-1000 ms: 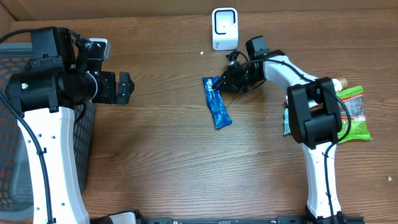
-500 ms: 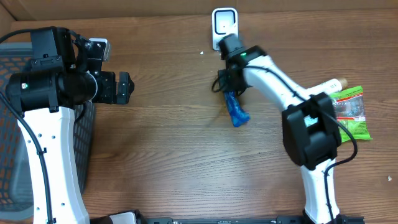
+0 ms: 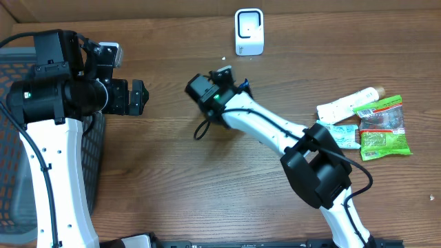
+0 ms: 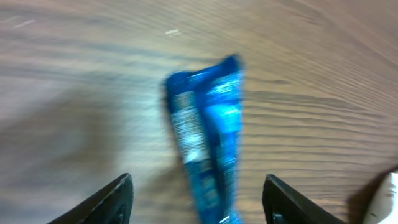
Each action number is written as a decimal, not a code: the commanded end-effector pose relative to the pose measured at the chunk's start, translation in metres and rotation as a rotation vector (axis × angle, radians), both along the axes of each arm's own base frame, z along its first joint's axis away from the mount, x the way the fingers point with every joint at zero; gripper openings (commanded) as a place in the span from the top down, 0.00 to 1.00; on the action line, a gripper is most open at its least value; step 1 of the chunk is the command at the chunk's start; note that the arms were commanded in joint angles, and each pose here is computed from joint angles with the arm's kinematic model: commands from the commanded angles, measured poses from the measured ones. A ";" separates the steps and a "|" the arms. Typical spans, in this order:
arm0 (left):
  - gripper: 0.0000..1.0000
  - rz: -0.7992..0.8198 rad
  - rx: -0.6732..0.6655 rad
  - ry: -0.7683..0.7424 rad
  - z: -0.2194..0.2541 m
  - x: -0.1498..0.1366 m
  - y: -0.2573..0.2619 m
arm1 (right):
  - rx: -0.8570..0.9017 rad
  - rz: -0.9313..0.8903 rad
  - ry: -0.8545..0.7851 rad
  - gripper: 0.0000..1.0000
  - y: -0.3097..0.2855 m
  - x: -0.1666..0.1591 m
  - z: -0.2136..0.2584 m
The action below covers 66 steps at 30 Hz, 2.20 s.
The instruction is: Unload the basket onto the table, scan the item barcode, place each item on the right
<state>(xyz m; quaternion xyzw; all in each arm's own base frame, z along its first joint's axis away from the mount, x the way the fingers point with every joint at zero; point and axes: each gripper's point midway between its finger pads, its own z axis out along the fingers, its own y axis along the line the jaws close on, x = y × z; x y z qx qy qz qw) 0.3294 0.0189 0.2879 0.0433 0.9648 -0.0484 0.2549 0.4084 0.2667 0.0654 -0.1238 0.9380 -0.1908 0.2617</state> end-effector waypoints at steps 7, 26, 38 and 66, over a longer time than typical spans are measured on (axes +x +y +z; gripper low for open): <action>0.00 -0.008 -0.005 -0.003 0.000 0.003 -0.001 | 0.245 0.022 0.144 0.33 -0.008 0.022 0.025; 0.00 -0.008 -0.005 -0.003 0.000 0.003 -0.001 | 0.931 0.362 0.536 0.32 -0.027 0.039 0.000; 0.00 -0.008 -0.005 -0.003 0.000 0.003 -0.001 | 0.847 0.333 0.515 0.41 -0.034 0.052 -0.034; 0.00 -0.008 -0.005 -0.001 0.000 0.003 -0.001 | 0.846 0.352 0.525 0.85 -0.039 0.047 -0.050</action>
